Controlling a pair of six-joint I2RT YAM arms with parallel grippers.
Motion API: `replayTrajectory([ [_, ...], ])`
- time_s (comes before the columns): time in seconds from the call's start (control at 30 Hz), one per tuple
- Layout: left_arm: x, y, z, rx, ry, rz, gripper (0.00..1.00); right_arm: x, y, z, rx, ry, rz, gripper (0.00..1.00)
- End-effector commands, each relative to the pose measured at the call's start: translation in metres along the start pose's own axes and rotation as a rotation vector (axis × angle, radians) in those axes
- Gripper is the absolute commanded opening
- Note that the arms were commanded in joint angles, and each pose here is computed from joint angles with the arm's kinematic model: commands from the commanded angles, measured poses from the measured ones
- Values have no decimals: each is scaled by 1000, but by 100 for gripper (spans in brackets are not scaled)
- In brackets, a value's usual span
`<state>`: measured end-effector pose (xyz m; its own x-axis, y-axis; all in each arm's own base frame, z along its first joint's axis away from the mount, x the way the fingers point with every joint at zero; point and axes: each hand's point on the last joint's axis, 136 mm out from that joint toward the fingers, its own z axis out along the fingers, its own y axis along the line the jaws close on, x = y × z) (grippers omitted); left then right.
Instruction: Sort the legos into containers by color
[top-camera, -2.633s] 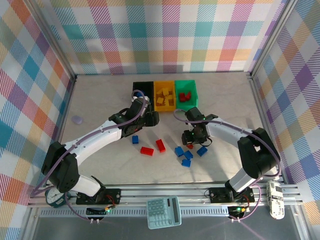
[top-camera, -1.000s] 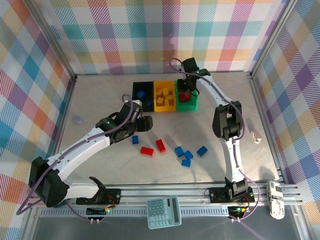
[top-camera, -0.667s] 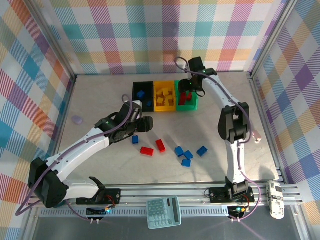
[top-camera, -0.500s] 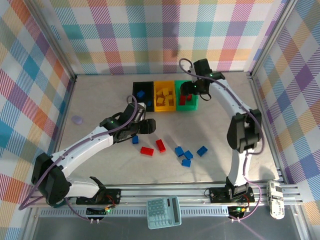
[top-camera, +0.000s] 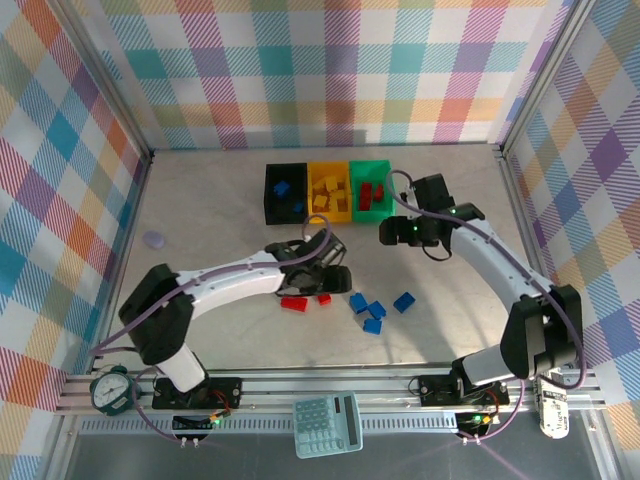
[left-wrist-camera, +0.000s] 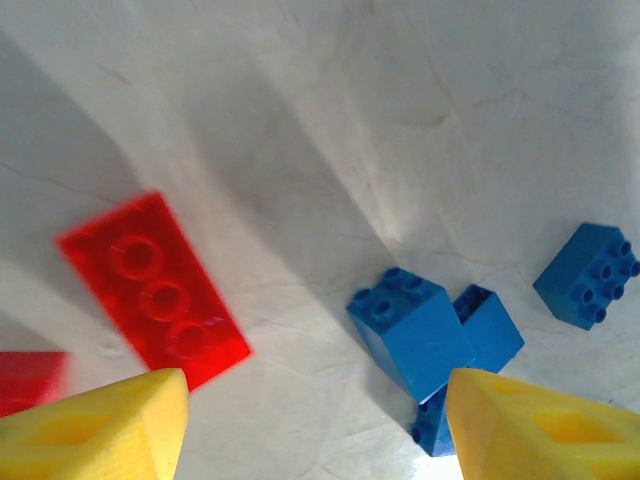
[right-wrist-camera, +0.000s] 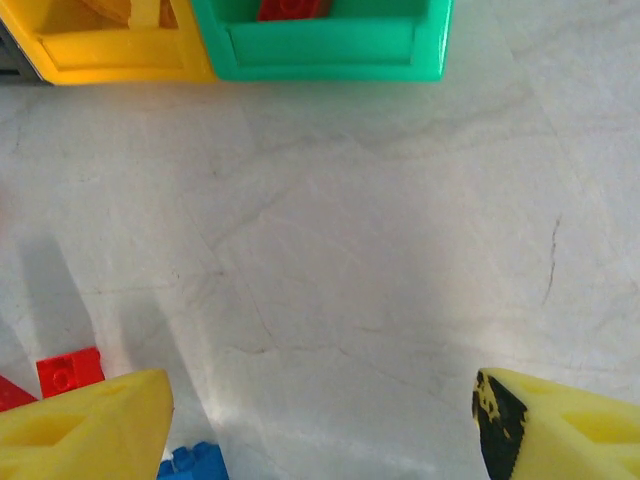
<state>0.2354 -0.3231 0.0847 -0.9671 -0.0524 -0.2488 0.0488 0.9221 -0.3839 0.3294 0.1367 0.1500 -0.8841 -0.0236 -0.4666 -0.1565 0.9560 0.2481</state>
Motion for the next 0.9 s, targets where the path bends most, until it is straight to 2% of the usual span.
replayTrajectory([
  [0.0, 13, -22, 14, 36, 37, -116, 69, 4, 0, -12, -4, -40, 29, 80],
  [0.33, 27, -42, 39, -40, 65, -90, 70, 21, -4, -24, -3, -56, 19, 83],
  [0.6, 31, -36, 47, -128, 61, -103, 70, 31, -4, -30, -15, -58, -6, 86],
  [0.87, 32, -34, 56, -160, 78, -91, 60, 32, -4, -31, -18, -69, -14, 86],
])
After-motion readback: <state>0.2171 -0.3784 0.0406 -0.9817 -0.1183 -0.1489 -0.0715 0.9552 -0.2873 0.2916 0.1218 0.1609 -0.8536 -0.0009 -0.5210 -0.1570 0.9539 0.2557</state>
